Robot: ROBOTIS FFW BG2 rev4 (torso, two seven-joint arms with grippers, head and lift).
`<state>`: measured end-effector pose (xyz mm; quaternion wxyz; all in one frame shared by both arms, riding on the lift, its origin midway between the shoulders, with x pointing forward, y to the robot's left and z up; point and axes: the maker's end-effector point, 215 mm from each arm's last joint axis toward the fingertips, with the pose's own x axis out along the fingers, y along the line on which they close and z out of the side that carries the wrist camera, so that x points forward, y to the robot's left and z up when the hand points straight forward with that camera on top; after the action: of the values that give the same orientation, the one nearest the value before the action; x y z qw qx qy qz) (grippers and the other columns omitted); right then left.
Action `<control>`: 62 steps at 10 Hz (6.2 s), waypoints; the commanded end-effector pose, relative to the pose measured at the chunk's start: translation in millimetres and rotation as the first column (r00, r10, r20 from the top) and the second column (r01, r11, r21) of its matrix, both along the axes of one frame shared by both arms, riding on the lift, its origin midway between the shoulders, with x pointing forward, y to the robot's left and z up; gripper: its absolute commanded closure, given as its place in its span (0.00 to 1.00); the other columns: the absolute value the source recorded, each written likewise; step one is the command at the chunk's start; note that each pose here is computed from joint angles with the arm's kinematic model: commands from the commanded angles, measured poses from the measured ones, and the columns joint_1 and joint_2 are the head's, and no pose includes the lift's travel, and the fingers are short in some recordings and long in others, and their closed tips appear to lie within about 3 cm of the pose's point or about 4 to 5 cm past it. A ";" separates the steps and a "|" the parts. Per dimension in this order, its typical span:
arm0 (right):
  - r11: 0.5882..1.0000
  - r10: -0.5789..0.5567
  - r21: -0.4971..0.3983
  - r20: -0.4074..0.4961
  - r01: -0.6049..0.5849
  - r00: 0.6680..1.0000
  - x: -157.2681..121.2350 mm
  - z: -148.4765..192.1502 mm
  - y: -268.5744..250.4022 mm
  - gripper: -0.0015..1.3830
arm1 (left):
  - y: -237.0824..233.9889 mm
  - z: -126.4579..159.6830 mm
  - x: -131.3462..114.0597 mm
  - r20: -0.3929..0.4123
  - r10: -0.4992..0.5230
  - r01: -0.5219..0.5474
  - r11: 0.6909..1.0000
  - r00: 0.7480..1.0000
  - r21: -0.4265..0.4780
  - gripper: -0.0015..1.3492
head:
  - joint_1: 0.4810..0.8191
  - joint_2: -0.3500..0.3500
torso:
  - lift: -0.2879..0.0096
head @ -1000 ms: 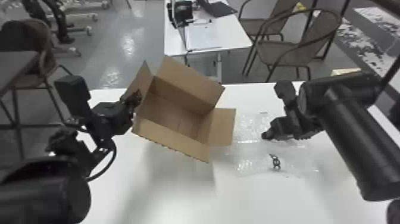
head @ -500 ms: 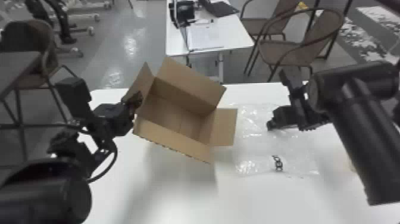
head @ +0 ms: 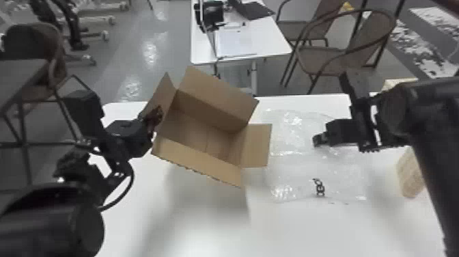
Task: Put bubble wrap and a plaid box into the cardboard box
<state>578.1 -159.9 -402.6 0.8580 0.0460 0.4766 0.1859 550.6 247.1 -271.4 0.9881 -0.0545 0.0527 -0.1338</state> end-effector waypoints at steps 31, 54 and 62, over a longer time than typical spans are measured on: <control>0.777 0.143 0.574 0.239 -0.258 0.961 -0.8 34.0 265.1 0.15 | -8.5 2.3 4.4 0.009 -0.007 0.006 1.000 1.000 0.012 0.90 | 0.54 0.95 | 0.60; 0.755 -0.468 0.157 0.809 0.637 0.355 -164.1 41.9 -122.2 0.38 | 23.5 -14.9 -15.9 0.005 0.055 -0.055 0.998 0.998 -0.030 0.90 | 0.63 0.52 | 0.60; 0.734 -0.524 0.117 0.725 0.669 0.447 -166.9 -38.4 -192.6 0.37 | 24.4 -18.4 -17.8 -0.002 0.054 -0.055 0.998 0.999 -0.031 0.90 | 0.63 0.37 | 0.60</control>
<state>407.0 -346.6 -438.4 0.9820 0.0508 0.0679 -0.1688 532.7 271.7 -289.6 0.9904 -0.0712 0.0495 -0.1073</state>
